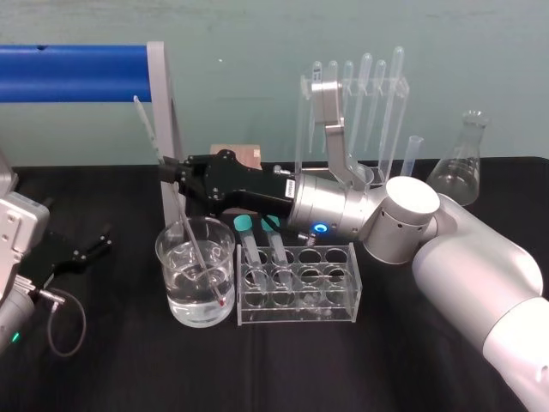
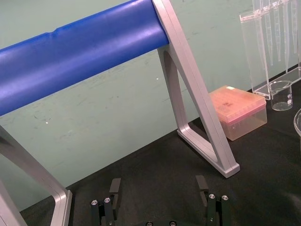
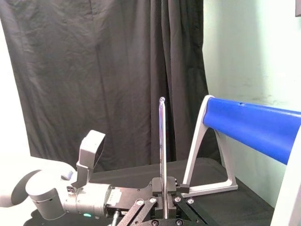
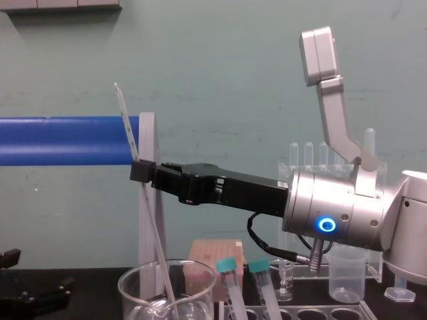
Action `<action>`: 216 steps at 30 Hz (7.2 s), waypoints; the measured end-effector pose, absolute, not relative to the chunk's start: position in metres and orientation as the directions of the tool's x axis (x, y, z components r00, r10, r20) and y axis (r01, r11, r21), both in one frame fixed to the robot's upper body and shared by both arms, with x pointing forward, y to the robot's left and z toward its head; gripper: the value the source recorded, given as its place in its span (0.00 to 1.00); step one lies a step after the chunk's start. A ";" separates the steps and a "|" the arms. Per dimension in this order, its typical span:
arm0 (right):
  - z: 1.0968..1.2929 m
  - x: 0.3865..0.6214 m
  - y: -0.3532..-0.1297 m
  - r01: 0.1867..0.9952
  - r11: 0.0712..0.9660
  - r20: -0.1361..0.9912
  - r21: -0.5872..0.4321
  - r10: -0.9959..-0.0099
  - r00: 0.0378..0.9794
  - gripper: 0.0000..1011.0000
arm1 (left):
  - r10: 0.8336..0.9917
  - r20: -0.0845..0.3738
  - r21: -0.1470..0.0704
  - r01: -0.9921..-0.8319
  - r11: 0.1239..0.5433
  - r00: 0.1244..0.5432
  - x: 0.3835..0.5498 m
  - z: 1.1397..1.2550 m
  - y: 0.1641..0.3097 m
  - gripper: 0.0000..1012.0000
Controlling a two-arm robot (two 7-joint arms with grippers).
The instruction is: Hold the thermometer with one hand and immerse one end into the beaker, then reinsert it into the test tube rack.
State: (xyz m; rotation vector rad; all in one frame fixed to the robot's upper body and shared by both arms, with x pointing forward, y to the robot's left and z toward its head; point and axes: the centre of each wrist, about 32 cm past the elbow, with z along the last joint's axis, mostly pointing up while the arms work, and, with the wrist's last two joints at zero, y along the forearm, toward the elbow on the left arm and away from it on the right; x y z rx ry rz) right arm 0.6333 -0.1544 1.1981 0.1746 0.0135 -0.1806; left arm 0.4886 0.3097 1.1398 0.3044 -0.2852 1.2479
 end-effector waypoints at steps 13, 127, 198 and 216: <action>1.198 0.631 -0.154 0.190 0.968 -0.027 0.166 -0.188 0.982 0.05 | 0.880 0.374 0.070 -0.955 0.287 0.292 0.489 1.140 0.310 1.00; 1.197 0.620 -0.154 0.205 0.968 -0.022 0.147 -0.204 0.979 0.05 | 0.880 0.374 0.070 -0.955 0.287 0.292 0.489 1.140 0.310 1.00; 1.308 0.604 -0.207 0.211 0.856 0.146 0.472 -0.312 0.939 0.05 | 0.880 0.374 0.070 -0.955 0.287 0.292 0.489 1.140 0.310 1.00; 1.253 0.556 -0.270 0.456 0.834 0.059 0.310 -0.496 0.866 0.05 | 0.880 0.374 0.070 -0.955 0.287 0.292 0.489 1.140 0.310 1.00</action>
